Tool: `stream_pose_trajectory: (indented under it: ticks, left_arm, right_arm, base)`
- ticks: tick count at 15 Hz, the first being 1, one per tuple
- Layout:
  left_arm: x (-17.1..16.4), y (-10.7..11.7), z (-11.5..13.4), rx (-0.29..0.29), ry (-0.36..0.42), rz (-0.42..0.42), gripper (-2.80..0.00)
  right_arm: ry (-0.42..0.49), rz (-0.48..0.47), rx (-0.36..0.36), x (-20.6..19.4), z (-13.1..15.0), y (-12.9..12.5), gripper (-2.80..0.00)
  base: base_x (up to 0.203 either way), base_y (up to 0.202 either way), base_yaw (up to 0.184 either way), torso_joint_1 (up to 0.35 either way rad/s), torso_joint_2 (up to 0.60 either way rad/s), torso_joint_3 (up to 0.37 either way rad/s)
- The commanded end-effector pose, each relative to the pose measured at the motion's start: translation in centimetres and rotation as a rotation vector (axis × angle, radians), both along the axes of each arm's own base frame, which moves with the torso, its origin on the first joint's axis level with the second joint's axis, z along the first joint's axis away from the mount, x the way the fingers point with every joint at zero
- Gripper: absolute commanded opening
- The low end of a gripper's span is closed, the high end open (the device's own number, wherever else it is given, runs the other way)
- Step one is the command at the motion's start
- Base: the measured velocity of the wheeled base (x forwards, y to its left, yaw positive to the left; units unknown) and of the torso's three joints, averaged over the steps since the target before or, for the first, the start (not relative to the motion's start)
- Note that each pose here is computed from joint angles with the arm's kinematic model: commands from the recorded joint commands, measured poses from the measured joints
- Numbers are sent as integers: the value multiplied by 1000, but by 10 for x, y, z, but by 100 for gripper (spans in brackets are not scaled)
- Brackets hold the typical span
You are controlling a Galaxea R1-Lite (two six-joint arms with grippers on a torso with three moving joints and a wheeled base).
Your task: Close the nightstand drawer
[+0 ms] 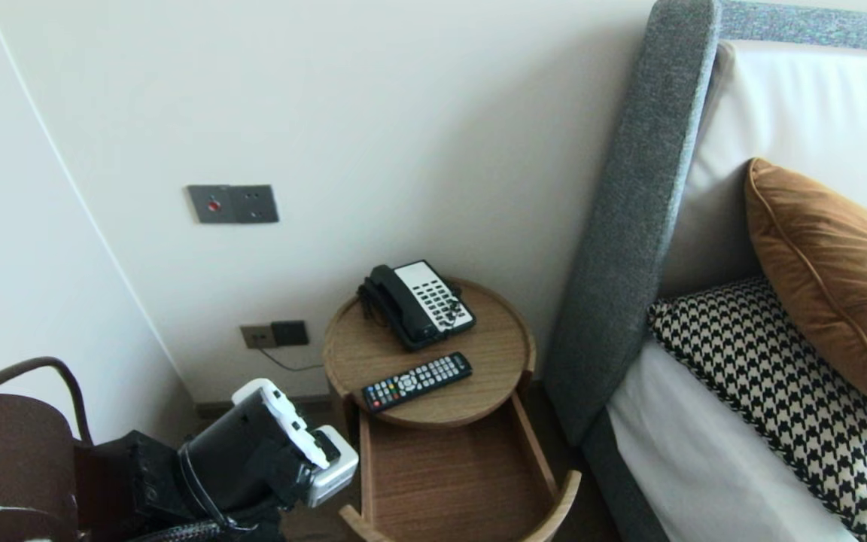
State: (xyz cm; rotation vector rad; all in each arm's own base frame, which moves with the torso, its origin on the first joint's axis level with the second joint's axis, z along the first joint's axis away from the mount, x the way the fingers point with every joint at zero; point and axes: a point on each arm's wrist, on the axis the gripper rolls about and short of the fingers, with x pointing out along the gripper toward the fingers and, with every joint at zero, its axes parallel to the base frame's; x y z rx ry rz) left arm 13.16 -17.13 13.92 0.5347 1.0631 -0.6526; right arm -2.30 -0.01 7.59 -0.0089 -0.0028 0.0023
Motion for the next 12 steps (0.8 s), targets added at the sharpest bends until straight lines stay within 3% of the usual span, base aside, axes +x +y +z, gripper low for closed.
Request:
stream_pose_trajectory:
  ticks: [1, 8, 12]
  left_arm:
    - [2, -2, -21, 27, 18, 3, -280]
    - [21, -28, -61, -11, 26, 77, -280]
    - [26, -35, -78, 16, 29, 84, -280]
  right_arm:
    - [-5, 1, 0, 0, 0, 0, -280]
    - [-5, 0, 0, 0, 0, 0, -280]
    - [-5, 1, 0, 0, 0, 0, -280]
  base:
    - [0, 0, 0, 0, 0, 0]
    - [0, 0, 0, 0, 0, 0]
    - [0, 0, 0, 0, 0, 0]
